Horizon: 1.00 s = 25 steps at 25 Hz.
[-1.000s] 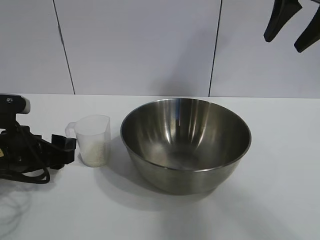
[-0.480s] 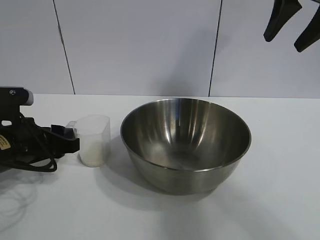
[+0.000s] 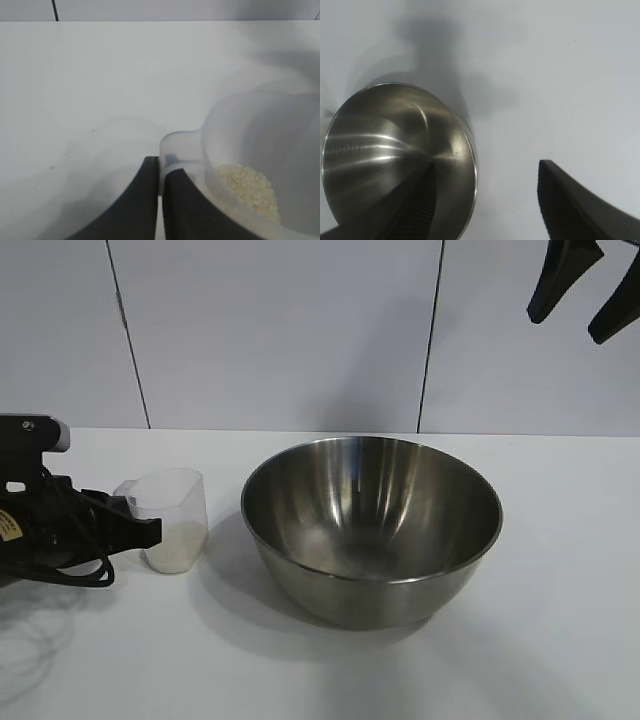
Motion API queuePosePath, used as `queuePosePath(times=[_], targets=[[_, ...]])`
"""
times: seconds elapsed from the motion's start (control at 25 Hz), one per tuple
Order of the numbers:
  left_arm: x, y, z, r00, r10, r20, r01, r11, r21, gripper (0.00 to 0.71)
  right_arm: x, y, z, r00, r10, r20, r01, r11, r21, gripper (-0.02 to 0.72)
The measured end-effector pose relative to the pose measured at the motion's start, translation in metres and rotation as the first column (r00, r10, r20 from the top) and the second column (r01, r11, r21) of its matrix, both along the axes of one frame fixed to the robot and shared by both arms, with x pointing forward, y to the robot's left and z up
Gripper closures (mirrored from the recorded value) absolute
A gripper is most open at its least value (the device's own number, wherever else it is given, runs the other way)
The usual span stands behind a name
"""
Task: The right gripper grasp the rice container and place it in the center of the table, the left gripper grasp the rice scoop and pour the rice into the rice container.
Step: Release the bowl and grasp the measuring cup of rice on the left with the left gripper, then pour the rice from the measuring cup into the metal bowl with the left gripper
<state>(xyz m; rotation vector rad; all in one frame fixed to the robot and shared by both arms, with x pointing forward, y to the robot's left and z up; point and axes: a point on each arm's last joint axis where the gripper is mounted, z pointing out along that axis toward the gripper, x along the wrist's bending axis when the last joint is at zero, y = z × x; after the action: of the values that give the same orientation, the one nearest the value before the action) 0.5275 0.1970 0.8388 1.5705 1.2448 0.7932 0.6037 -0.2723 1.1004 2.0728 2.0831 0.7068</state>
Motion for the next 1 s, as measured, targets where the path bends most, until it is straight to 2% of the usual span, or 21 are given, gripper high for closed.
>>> queuePosePath(times=[0.2, 0.4, 0.52, 0.6, 0.76, 1.0], targets=[[0.004, -0.001, 0.027, 0.997, 0.005, 0.076, -0.002, 0.999, -0.037, 0.701, 0.000, 0.000, 0.000, 1.000, 0.000, 0.004, 0.000, 1.000, -0.001, 0.295], [0.003, -0.005, 0.065, 0.987, -0.037, 0.154, 0.046, 0.997, -0.057, 0.701, 0.001, 0.000, 0.000, 1.000, -0.001, 0.009, 0.001, 1.000, -0.001, 0.295], [0.000, -0.005, 0.088, 0.986, -0.054, 0.161, 0.062, 0.997, -0.045, 0.701, 0.001, 0.000, 0.001, 1.000, -0.002, 0.016, 0.002, 1.000, -0.001, 0.295], [0.000, -0.008, 0.100, 0.983, -0.103, 0.150, 0.103, 0.995, 0.008, 0.701, 0.002, 0.000, 0.001, 1.000, -0.003, 0.020, 0.003, 1.000, -0.001, 0.295], [-0.002, -0.024, 0.114, 0.958, -0.265, 0.112, 0.252, 0.961, 0.116, 0.701, 0.002, 0.000, 0.001, 1.000, 0.000, 0.021, 0.000, 1.000, -0.002, 0.295], [-0.004, -0.055, 0.128, 0.905, -0.406, 0.125, 0.393, 0.912, 0.116, 0.701, 0.001, 0.000, 0.000, 1.000, 0.006, 0.014, -0.006, 1.000, -0.005, 0.295]])
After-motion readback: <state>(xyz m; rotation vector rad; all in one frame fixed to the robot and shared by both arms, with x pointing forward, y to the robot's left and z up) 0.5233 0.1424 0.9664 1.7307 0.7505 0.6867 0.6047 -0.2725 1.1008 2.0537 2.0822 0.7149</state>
